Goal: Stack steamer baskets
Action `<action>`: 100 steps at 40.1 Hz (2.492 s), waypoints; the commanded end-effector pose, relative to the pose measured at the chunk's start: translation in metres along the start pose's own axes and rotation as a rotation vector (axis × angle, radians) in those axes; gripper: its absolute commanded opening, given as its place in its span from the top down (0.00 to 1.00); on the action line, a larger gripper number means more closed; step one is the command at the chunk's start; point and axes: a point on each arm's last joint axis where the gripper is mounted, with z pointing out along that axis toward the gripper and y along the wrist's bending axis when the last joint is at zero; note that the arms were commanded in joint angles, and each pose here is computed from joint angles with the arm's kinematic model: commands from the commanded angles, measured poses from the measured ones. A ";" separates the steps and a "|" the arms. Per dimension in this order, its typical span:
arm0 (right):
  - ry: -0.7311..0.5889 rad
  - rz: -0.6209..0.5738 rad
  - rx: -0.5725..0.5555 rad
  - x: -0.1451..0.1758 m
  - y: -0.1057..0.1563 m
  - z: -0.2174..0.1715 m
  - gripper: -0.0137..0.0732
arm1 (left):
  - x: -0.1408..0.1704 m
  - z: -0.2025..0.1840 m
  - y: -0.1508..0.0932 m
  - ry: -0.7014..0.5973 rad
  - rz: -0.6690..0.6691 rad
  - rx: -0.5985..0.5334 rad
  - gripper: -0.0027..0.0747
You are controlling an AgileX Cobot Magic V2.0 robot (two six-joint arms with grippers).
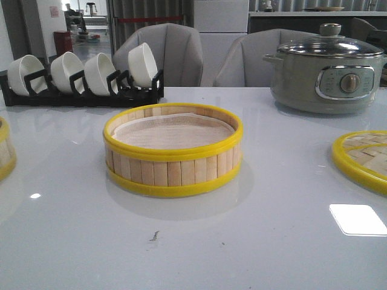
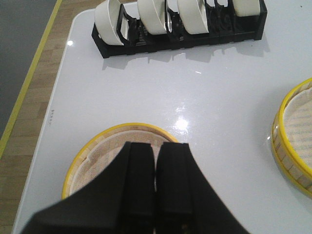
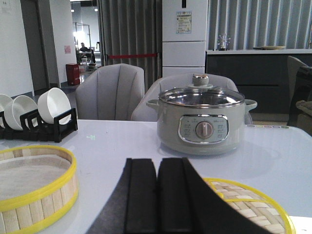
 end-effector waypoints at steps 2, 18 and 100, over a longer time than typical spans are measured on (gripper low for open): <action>-0.135 0.078 -0.018 -0.031 0.002 -0.003 0.78 | -0.014 -0.015 0.002 -0.118 0.000 -0.002 0.85; 0.396 0.082 0.017 -0.130 0.012 0.056 0.78 | -0.014 -0.015 0.002 -0.114 -0.001 -0.001 0.85; 0.440 -0.077 0.047 -0.134 0.007 0.107 0.31 | -0.010 0.004 -0.011 -0.025 0.013 0.105 0.50</action>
